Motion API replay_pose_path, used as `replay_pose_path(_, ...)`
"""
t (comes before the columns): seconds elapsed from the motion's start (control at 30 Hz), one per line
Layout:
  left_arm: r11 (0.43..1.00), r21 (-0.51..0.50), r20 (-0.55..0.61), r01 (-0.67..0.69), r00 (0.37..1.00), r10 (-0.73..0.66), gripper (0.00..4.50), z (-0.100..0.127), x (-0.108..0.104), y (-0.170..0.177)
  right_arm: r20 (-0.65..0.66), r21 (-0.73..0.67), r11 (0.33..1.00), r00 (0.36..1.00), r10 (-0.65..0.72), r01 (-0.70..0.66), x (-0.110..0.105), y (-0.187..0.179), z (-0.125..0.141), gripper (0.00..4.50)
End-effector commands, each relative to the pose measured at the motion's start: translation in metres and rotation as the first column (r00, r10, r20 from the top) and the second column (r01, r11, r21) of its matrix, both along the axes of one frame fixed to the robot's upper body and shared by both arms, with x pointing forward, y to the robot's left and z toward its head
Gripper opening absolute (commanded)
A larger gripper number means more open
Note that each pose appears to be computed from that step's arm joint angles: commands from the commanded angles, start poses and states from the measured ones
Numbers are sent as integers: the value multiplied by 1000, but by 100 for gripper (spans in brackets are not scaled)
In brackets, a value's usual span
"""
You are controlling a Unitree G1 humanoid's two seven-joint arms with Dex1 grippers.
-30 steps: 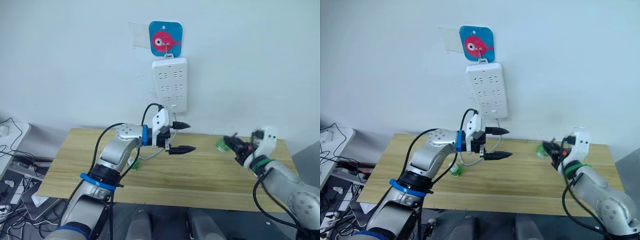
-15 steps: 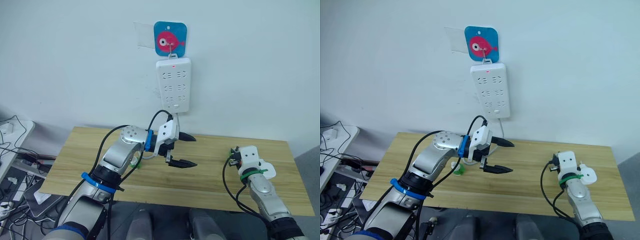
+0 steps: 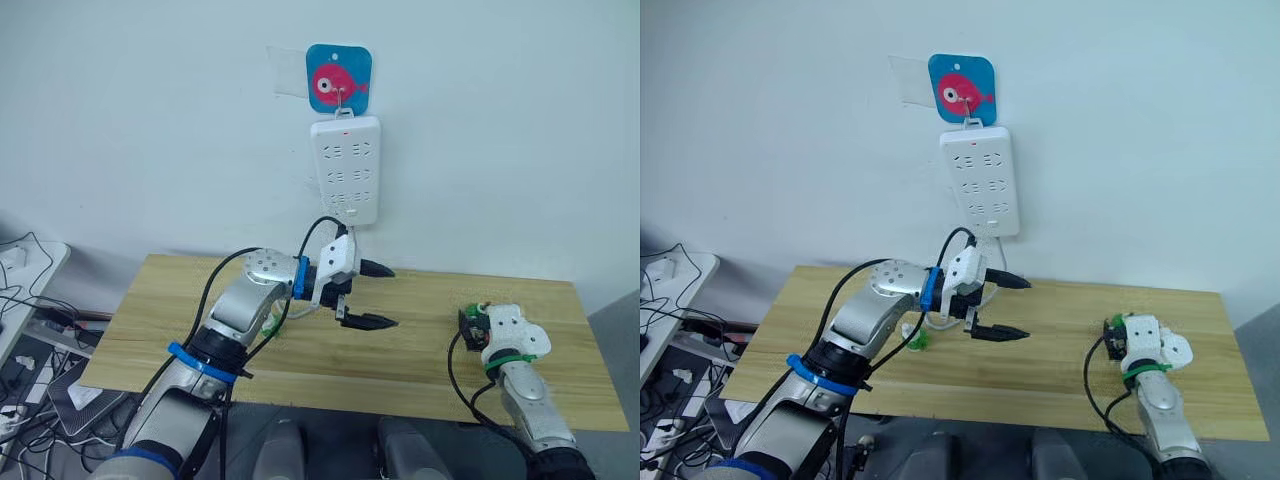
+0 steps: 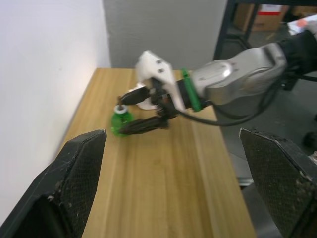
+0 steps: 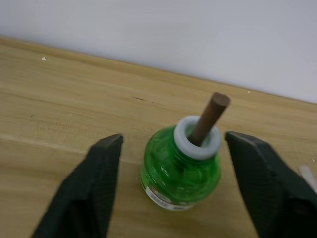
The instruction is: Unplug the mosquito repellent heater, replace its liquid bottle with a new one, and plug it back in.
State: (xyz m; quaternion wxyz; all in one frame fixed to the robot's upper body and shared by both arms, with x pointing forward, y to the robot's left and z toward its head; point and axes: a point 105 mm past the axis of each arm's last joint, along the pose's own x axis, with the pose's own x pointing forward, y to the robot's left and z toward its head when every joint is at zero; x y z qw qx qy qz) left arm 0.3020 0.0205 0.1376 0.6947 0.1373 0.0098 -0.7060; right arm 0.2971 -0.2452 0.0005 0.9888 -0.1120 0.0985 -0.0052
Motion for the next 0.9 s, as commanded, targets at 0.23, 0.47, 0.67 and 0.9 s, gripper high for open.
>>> replay_pose_path(0.23,984,-128,7,-125,992,127,450,28,16,25,184,-50,990,973,141,-134,-18,18,100,444)
replay_pose_path(0.47,890,-213,-51,-403,914,402,450,45,21,77,184,94,758,760,624,-645,-18,116,149,444)
replay_pose_path(0.67,650,-299,-85,-699,698,711,450,40,18,134,94,139,488,502,860,-862,-23,158,148,444)
replay_pose_path(0.9,526,-230,-99,-819,558,824,450,-6,-27,162,-31,128,257,255,966,-958,-27,169,138,444)
